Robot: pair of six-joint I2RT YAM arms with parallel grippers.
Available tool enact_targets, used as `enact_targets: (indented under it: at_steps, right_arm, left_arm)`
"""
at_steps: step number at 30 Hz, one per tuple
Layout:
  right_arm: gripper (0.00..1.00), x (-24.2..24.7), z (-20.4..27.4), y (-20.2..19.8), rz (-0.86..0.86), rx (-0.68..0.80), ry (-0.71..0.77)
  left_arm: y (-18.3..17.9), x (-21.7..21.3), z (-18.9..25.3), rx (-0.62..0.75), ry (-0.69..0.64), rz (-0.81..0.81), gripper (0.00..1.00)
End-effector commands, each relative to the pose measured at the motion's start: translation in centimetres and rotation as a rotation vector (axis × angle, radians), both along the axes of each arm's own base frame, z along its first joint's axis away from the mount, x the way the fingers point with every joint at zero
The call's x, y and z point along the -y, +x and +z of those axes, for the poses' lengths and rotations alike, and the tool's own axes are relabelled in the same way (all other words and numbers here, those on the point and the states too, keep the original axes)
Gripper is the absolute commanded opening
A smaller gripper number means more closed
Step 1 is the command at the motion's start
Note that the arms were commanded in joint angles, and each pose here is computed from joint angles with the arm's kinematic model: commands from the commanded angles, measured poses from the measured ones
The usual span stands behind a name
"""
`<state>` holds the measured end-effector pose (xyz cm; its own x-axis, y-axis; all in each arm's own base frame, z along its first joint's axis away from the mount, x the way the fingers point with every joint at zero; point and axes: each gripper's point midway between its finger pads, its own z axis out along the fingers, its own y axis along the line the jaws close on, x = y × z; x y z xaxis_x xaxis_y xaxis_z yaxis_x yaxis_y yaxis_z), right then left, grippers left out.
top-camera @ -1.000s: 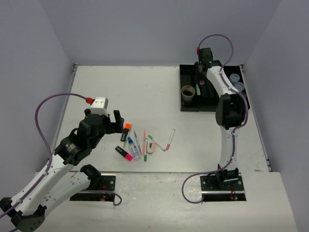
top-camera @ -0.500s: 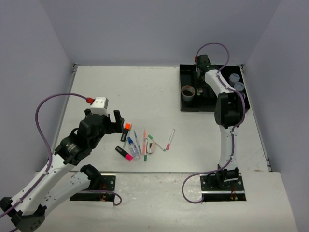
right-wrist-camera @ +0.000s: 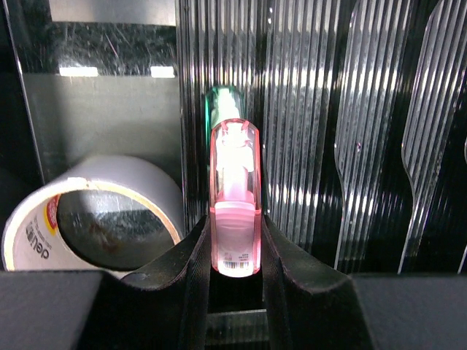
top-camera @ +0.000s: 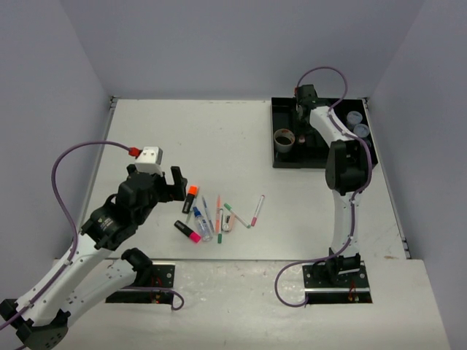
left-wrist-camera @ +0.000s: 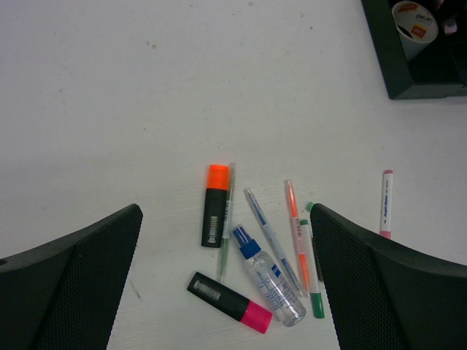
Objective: Sort the stationery into containers
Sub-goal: Place the scissors in the storage box, then pick up the pen from the center of the board.
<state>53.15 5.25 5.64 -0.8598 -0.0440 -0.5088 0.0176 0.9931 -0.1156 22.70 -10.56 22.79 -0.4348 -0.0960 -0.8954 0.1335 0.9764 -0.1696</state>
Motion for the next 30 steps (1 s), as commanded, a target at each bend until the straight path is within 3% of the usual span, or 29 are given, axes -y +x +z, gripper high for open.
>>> enact_targets:
  at_steps: [1, 5, 11, 17, 25, 30]
  right_arm:
    - [0.36, -0.3, 3.7, -0.3, -0.001, 0.052, 0.021]
    - [0.42, -0.5, 4.1, -0.5, 0.002, 0.055, 0.020]
    - [0.43, -0.4, 5.5, -0.6, -0.006, 0.073, 0.012]
    - [0.45, -1.8, 10.4, -1.9, 0.004, 0.152, 0.012]
    - [0.68, -10.7, 16.5, -10.5, 0.088, 0.312, 0.061]
    - [0.77, -15.0, 14.7, -15.9, 0.124, 0.344, 0.155]
  left_arm:
    - [0.3, 0.1, 0.7, 0.037, 0.005, -0.013, 1.00]
    - [0.3, 0.1, 0.7, 0.038, 0.004, -0.013, 1.00]
    - [0.3, 0.1, 0.7, 0.038, 0.005, -0.014, 1.00]
    - [0.4, 0.1, 0.6, 0.035, 0.011, -0.006, 1.00]
    - [1.2, -1.9, 0.4, 0.020, 0.037, 0.099, 1.00]
    - [1.3, -1.7, 0.1, 0.012, 0.036, 0.087, 1.00]
